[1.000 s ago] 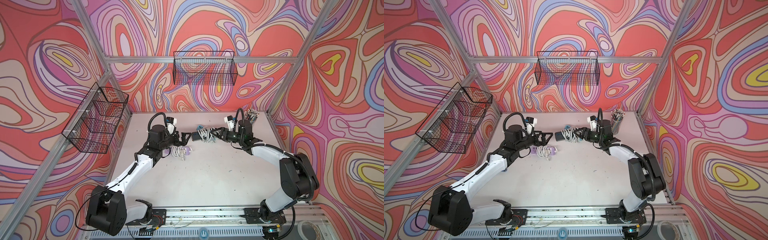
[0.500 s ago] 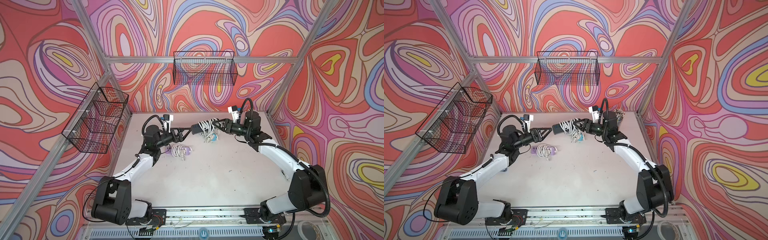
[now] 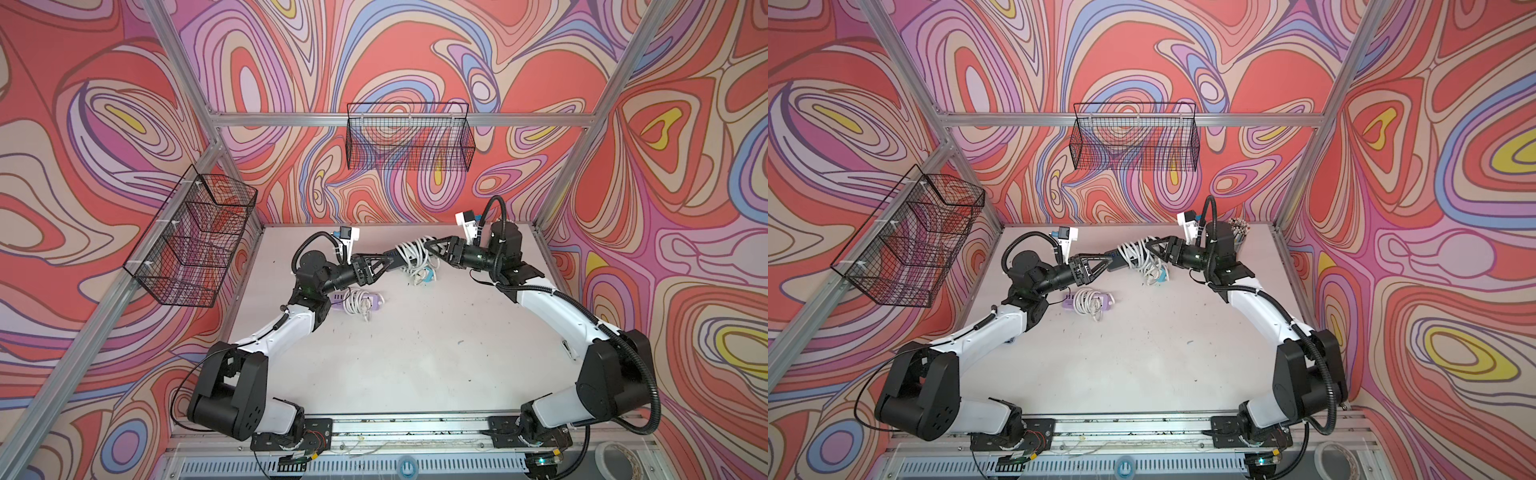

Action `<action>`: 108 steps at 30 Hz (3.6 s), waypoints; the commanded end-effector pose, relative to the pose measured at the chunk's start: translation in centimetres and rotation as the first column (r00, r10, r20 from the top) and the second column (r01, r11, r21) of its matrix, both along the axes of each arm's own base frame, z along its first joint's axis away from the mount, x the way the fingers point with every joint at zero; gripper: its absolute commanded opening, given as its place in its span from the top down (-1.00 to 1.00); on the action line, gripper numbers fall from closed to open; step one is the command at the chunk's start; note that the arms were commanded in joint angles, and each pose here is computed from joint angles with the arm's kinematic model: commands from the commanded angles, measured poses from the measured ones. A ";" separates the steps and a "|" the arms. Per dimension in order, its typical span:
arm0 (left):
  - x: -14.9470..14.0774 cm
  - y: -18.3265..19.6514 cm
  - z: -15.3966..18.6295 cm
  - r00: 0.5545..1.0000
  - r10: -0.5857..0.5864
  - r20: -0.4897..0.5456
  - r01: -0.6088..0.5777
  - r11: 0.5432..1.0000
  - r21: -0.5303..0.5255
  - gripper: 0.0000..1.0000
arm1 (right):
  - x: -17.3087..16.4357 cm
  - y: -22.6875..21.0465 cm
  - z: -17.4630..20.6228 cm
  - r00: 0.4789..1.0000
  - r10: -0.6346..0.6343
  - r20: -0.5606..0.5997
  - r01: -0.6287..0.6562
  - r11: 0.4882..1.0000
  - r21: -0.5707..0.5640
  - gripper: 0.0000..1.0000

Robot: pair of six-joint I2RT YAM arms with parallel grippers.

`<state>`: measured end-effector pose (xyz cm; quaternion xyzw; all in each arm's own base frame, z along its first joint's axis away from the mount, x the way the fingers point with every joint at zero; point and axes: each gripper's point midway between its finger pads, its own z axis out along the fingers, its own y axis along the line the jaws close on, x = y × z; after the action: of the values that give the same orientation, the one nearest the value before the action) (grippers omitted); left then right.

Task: Unwrap the cord wrapped around the power strip
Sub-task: Pick up the power strip from the center of the board, then unwrap the power cord from the power strip.

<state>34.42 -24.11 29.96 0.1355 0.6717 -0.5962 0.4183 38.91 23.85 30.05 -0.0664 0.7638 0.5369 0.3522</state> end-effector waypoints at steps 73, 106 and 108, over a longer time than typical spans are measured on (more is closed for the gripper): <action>-0.7 0.2 13.1 0.912 0.004 0.411 -0.089 0.978 0.188 1.00 | -6.9 -1.9 8.9 0.799 0.082 0.595 0.234 0.870 -0.434 -0.60; -0.6 -0.1 13.0 0.923 -0.011 0.384 -0.055 0.985 0.161 1.00 | -3.9 1.7 9.2 0.794 0.062 0.605 0.228 0.892 -0.390 0.68; -0.5 -0.1 12.9 0.924 -0.009 0.382 -0.058 0.985 0.165 1.00 | -3.9 1.7 9.4 0.793 0.060 0.607 0.231 0.892 -0.389 0.58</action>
<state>34.80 -24.19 40.42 0.2519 0.6659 -0.4907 0.5023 34.80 25.59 37.37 -0.2809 0.7311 0.2833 0.5535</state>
